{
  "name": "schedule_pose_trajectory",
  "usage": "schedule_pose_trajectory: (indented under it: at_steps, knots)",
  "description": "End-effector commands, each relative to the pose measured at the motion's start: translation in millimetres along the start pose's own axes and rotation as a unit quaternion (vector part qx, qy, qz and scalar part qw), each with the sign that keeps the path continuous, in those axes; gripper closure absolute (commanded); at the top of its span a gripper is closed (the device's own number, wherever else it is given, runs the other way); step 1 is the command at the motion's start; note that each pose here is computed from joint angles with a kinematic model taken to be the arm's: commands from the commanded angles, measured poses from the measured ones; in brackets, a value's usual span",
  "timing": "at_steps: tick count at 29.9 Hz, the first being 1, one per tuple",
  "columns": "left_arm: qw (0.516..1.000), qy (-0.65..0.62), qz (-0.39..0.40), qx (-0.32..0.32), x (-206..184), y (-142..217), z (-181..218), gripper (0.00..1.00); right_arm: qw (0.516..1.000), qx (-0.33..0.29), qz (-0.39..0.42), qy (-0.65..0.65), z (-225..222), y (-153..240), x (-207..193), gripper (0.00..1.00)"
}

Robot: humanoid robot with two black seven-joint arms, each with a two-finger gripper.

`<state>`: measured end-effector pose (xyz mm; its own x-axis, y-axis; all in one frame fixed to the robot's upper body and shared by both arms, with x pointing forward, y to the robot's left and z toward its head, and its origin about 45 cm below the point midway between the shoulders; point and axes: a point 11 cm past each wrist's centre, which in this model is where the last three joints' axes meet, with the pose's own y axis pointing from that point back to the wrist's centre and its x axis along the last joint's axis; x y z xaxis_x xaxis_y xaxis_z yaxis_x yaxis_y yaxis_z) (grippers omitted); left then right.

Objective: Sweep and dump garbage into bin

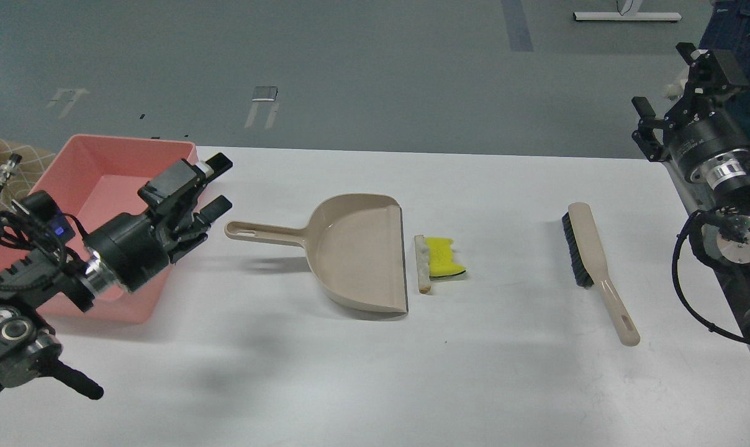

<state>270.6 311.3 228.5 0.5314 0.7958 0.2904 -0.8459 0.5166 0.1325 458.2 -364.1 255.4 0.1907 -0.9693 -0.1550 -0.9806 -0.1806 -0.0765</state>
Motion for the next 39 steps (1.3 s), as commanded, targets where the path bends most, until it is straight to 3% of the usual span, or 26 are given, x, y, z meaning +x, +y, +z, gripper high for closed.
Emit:
schedule_pose_trajectory:
  at_steps: [1, 14, 39]
  knots:
    - [0.999, -0.017, 0.035, 0.011, -20.4, -1.4, -18.7, 0.02, 1.000, 0.000, 0.001, 0.001, -0.1, 0.5, 1.0, 0.00]
    - [0.990, 0.022, 0.117, 0.077, -50.0, -7.1, -78.2, 0.02, 1.000, 0.000, 0.001, 0.001, -0.1, 0.5, 1.0, 0.00]
    - [0.975, 0.073, 0.182, 0.105, -49.7, -66.3, -114.1, 0.06, 1.000, -0.001, 0.002, 0.002, 0.4, 1.3, 2.3, 0.00]
